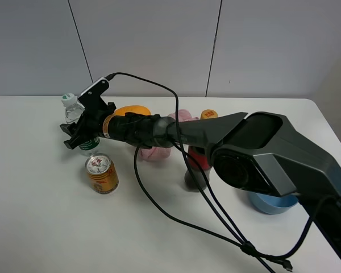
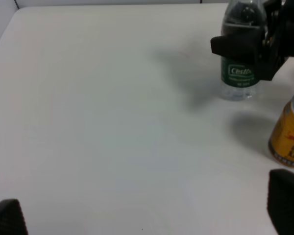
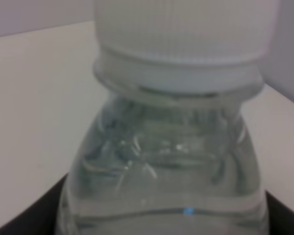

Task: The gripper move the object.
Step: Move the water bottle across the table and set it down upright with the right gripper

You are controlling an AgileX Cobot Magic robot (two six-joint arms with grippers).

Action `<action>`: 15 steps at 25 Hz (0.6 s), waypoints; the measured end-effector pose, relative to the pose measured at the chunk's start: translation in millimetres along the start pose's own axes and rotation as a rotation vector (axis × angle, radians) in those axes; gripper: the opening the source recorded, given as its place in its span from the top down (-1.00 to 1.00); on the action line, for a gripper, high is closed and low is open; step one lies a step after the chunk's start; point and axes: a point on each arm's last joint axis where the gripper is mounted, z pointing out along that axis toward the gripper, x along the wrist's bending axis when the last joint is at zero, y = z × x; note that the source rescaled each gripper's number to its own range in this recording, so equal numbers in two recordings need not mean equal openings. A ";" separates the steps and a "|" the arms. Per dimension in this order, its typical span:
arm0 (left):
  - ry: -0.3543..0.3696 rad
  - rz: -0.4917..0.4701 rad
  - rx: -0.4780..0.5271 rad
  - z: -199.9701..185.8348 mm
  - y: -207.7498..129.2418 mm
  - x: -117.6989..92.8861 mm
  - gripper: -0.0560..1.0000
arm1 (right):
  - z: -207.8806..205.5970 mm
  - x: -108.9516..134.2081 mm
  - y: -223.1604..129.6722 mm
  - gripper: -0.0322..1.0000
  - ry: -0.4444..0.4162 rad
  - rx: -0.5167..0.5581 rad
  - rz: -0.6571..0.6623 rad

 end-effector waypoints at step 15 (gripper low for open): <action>0.000 0.000 0.000 0.0 0.0 0.0 -1.00 | -6.0 -2.3 31.6 -0.61 0.000 -0.046 0.271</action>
